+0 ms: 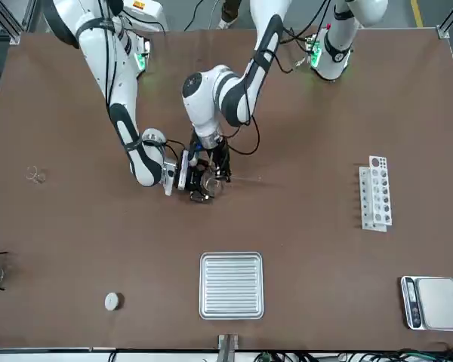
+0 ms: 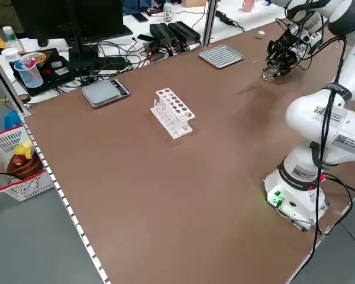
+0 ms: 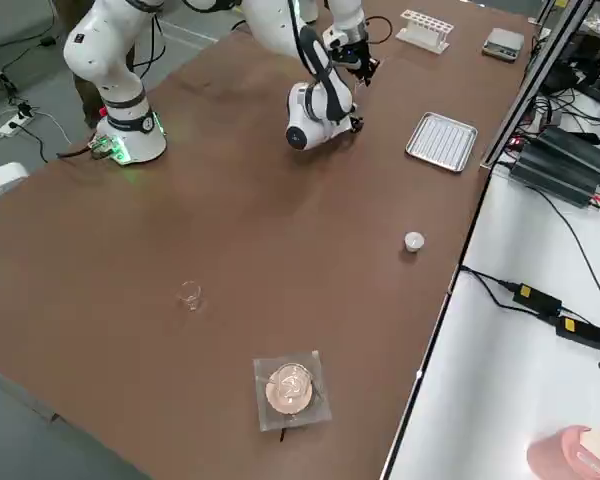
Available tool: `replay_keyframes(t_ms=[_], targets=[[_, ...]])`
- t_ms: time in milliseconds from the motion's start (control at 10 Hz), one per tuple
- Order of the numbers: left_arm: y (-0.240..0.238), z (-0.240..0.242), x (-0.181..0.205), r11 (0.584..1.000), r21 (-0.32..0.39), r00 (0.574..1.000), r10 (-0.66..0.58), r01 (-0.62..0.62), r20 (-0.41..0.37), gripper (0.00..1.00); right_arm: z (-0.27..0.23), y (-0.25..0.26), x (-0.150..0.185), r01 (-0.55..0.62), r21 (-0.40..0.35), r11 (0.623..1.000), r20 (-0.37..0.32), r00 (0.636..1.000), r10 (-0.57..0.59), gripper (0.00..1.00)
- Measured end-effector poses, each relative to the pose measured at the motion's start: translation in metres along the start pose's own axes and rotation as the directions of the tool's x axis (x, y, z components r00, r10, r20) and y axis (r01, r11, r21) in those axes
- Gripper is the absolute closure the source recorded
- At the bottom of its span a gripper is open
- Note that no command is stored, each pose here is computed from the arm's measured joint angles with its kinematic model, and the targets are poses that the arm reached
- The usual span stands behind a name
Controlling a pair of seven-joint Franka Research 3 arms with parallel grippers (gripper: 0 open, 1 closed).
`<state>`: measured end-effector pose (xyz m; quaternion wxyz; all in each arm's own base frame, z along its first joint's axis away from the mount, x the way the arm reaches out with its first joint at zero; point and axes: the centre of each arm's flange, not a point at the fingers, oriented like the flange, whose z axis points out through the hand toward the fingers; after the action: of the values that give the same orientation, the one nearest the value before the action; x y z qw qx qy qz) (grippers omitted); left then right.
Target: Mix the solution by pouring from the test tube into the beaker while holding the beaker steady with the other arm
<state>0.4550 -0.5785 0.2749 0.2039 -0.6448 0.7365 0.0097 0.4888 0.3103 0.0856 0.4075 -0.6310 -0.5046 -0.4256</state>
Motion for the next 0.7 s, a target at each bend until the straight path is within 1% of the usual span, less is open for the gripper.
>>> replay_keyframes(t_ms=[400,700], targets=[[-0.001,0.0017,0.0,0.999,0.026,1.0,0.019,-0.019,0.025,0.79,0.0,0.0,0.0,0.0,0.0,1.0,0.0,1.0,0.0,0.22],[-0.0015,0.0015,0.0034,0.999,0.033,0.999,0.022,-0.023,0.025,0.79,0.0,0.0,0.0,0.0,0.0,1.0,0.0,1.0,0.0,0.22]])
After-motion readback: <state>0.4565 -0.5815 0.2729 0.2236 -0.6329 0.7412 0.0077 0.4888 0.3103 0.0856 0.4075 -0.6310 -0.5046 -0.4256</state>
